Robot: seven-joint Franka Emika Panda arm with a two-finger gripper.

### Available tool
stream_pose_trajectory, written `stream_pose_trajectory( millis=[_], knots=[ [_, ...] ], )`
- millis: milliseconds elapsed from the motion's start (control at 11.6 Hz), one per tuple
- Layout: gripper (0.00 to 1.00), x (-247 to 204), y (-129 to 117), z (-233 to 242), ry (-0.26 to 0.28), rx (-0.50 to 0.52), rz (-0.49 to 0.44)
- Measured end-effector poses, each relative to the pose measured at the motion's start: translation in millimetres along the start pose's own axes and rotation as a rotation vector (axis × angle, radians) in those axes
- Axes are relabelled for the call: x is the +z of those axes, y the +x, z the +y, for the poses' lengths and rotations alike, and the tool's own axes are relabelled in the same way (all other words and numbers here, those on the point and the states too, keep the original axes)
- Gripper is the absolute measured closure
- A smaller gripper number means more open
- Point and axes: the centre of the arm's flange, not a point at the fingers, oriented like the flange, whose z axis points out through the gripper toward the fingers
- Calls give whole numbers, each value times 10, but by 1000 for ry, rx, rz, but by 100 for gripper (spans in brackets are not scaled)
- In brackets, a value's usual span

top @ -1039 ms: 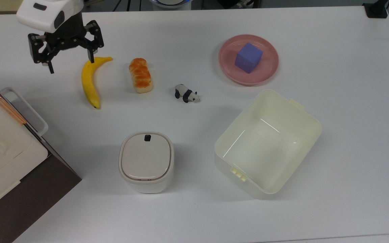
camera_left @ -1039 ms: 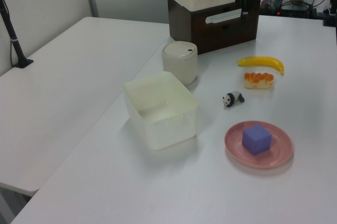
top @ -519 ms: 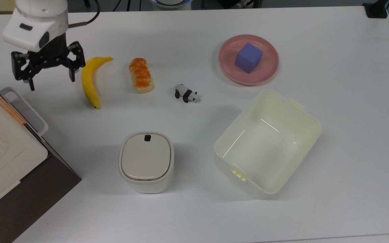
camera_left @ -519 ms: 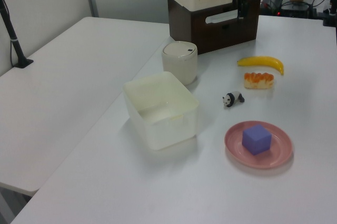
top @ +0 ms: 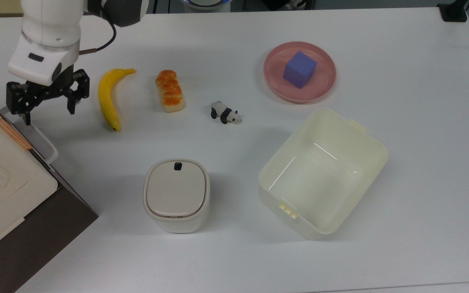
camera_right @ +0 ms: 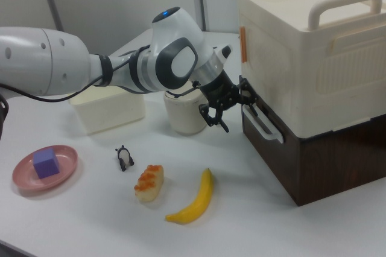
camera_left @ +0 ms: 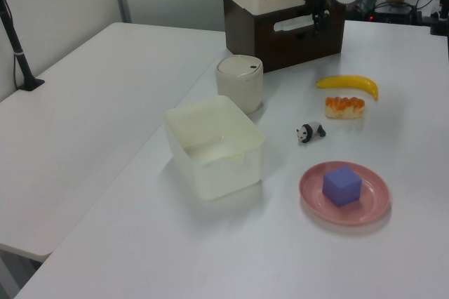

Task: Slide open the drawer
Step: 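Hook the drawer handle and pull the brown drawer outward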

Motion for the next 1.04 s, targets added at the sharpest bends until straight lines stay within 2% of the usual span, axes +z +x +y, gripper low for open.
stream_pose_trajectory(
  millis=[87,260,433,519,779,1039],
  knots=[
    [7,40,-8,14,-8,1,7],
    [16,104,-22,34,-18,-8,16],
    [51,109,-32,66,-37,-39,22],
    [64,98,-49,99,-54,-48,21],
    [73,159,-67,98,-62,-92,1],
    [77,196,-65,96,-63,-105,-4]
  ],
)
